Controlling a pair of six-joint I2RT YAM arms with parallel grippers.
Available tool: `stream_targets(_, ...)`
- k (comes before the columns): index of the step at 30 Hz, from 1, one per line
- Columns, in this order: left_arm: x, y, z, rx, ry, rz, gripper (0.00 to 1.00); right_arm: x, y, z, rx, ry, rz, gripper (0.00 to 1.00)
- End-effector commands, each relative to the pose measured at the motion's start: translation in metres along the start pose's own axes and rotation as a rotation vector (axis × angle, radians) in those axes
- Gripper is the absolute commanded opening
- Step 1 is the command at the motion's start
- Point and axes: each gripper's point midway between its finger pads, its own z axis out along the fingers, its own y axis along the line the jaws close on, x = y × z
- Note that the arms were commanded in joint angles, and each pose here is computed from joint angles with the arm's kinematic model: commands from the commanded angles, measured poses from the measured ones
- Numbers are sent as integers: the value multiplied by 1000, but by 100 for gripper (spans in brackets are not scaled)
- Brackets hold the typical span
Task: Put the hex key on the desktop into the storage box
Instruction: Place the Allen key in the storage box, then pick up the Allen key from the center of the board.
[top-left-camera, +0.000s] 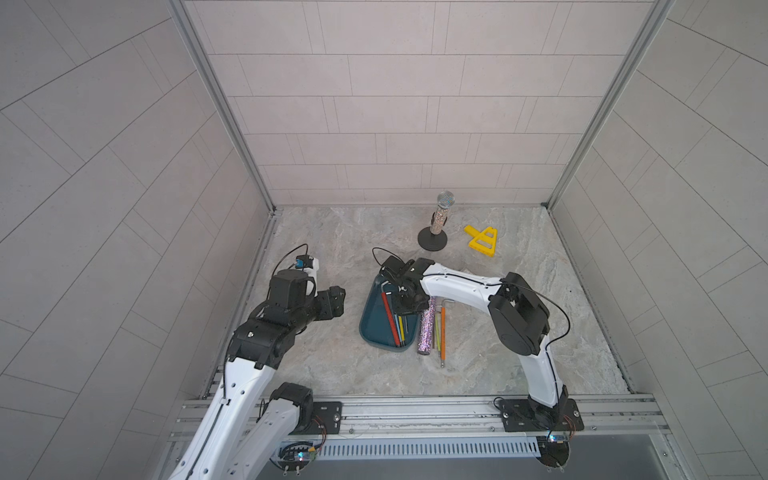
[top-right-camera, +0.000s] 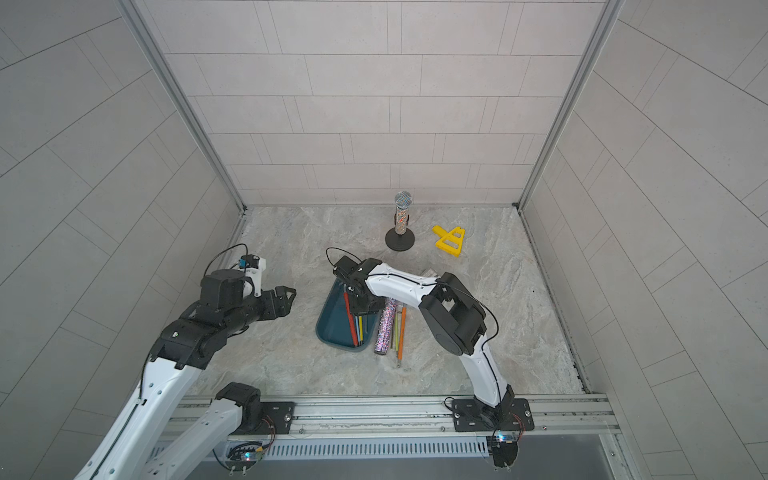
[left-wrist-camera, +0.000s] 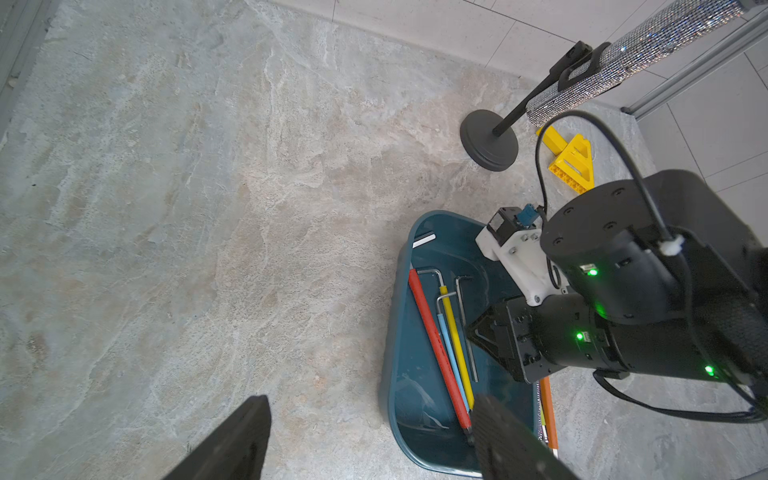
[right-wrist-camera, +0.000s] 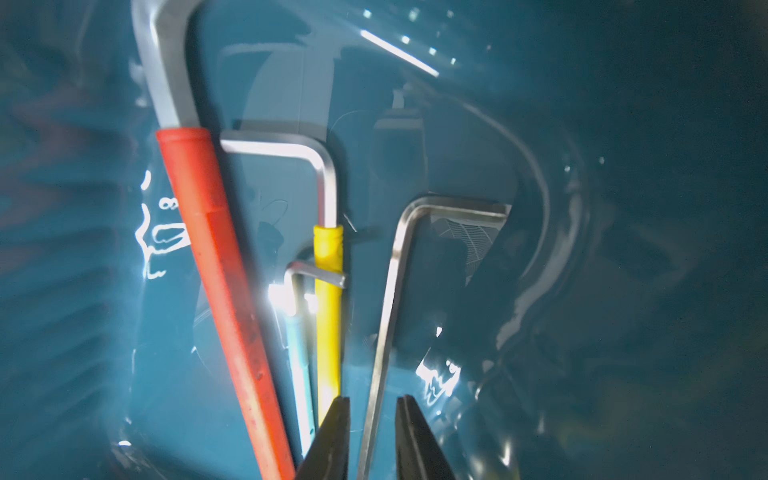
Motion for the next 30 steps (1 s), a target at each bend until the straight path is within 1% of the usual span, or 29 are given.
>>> stream_targets(1,-1,2,0,-6,-13,11,84,-4,-3,-17,15,-31,-8,26)
stream_targets(8,-1,2,0,-5,-14,10,83,-20,-18,-84,12,-218,-6,29)
stream_targets(11,-2,2,-1,-5,-16,10,83,-16,-37,-98,27,-267,34,29)
stream_targets(14,-2,2,-1,-5,-17,10,83,-7,-66,-103,56,-301,100,29)
stream_targets(17,-1,2,-1,-4,-17,10,84,6,-98,-99,74,-307,173,29)
stream_targets(20,-2,2,-1,-2,-17,8,83,19,-116,-85,64,-281,215,30)
stream_targets(23,-1,1,-1,0,-16,10,84,29,-120,-68,52,-211,225,30)
stream_targets(27,-1,2,0,-2,-16,9,84,38,-114,-43,27,-122,224,30)
stream_targets(30,-1,2,-1,-4,-17,9,84,42,-110,-29,20,-81,219,31)
